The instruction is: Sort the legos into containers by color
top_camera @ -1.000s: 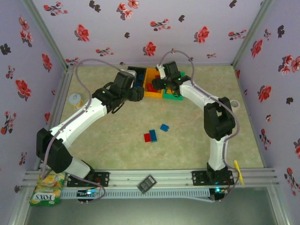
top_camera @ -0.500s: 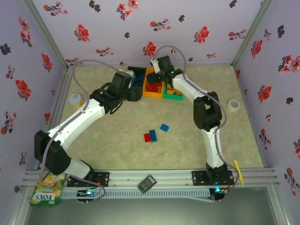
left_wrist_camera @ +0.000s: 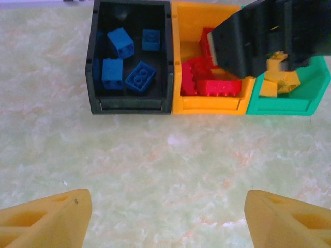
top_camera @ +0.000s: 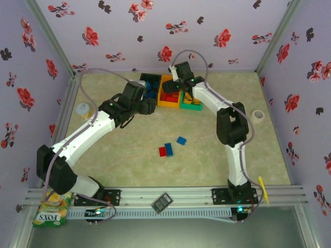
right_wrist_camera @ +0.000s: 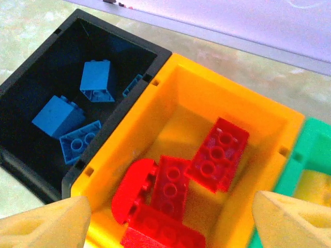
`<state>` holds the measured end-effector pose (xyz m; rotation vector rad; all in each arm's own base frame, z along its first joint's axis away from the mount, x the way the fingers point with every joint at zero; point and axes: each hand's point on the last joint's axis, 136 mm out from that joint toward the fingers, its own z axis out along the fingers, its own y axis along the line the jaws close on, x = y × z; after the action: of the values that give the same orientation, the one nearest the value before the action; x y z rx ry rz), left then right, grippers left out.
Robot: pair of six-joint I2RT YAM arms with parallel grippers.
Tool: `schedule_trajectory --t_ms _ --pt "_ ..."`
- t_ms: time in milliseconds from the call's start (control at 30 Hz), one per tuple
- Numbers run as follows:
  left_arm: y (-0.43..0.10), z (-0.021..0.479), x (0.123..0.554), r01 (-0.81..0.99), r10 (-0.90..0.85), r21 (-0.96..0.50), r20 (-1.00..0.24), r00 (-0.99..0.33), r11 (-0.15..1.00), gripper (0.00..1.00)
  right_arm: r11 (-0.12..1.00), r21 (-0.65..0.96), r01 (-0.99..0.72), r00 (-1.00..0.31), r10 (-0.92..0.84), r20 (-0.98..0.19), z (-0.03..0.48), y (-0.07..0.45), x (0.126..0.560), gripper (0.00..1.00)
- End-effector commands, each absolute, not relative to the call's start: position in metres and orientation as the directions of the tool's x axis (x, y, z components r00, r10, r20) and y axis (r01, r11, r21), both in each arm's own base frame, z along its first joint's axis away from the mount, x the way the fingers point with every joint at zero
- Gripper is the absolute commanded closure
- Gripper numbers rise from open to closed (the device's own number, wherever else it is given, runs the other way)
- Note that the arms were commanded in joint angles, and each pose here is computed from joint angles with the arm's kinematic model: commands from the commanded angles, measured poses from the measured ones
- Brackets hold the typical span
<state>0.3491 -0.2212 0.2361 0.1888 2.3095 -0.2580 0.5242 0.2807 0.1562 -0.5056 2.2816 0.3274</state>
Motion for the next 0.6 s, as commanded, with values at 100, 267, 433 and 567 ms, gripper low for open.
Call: schedule_trajectory --t_ms 100,267,433,567 --pt "-0.227 0.195 0.31 0.193 0.044 -0.168 -0.633 -0.773 0.967 0.23 0.933 0.087 -0.349 -0.6 -0.15 -0.786 0.209 0.242 0.498 0.18" --pt "-0.24 0.162 0.274 0.188 0.068 -0.169 -0.542 -0.838 0.968 0.23 0.938 0.108 -0.329 -0.619 -0.129 -0.775 0.207 0.229 0.473 0.19" --pt "-0.258 0.13 0.24 0.158 0.069 -0.17 -0.437 -0.897 0.973 0.23 0.951 0.103 -0.291 -0.652 -0.119 -0.749 0.181 0.215 0.457 0.19" --pt "-0.265 0.104 0.221 0.124 0.056 -0.167 -0.363 -0.93 0.978 0.25 0.956 0.118 -0.269 -0.688 -0.105 -0.718 0.16 0.211 0.448 0.21"
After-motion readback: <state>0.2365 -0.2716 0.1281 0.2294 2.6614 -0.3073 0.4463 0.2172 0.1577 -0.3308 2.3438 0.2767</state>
